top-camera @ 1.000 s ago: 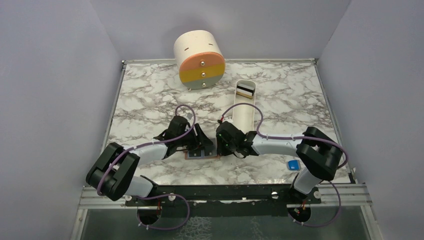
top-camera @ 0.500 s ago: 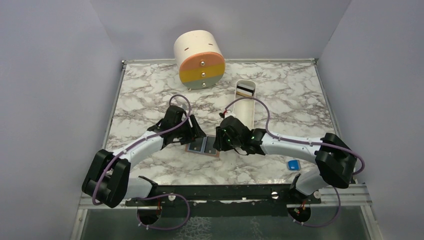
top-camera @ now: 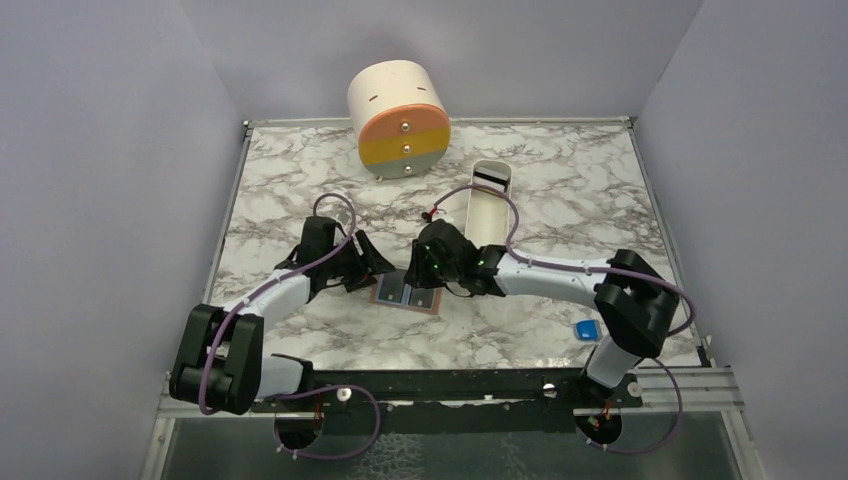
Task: Put the credit cards into the card holder
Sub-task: Turn over the card slot in the card holder.
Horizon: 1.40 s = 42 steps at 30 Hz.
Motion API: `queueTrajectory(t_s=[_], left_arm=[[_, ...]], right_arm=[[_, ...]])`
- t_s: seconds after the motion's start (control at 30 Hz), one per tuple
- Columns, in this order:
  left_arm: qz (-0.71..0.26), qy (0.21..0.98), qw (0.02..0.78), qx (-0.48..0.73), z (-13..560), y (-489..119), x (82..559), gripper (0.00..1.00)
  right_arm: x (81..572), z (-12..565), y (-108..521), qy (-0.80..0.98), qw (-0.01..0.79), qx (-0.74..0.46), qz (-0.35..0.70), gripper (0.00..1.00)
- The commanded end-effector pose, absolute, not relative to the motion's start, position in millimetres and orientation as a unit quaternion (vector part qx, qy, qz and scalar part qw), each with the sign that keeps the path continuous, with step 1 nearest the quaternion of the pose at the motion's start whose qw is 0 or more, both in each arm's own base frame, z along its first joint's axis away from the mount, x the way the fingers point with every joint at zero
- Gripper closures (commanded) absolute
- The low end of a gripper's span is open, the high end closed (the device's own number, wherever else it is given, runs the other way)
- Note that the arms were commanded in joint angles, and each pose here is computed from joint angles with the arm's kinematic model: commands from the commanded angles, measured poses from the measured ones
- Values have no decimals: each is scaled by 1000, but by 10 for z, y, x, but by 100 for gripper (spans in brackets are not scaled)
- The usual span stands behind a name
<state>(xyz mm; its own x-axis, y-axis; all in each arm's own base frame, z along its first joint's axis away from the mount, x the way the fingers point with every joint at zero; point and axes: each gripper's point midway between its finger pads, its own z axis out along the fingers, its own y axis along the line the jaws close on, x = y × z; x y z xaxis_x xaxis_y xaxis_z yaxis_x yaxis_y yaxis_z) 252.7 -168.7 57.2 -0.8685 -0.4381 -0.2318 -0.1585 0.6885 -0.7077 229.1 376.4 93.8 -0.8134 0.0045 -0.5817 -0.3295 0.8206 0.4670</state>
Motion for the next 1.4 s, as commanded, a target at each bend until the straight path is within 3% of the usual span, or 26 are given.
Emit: queueTrajectory(t_s=[0.0,0.7,1.37], left_arm=[[-408,879,210,-130,776,-1824,2610,35],[-373,897,201,-127,524,-1743,2612,36],[-393,894,184,-111,529,-1799,2503,39]], right_arm=[[2394,892,4016,907,288,-62,302,72],[2213,-39,3819,945,220,-78,229,90],[2152,-104,3781,946,212,-81,232,92]])
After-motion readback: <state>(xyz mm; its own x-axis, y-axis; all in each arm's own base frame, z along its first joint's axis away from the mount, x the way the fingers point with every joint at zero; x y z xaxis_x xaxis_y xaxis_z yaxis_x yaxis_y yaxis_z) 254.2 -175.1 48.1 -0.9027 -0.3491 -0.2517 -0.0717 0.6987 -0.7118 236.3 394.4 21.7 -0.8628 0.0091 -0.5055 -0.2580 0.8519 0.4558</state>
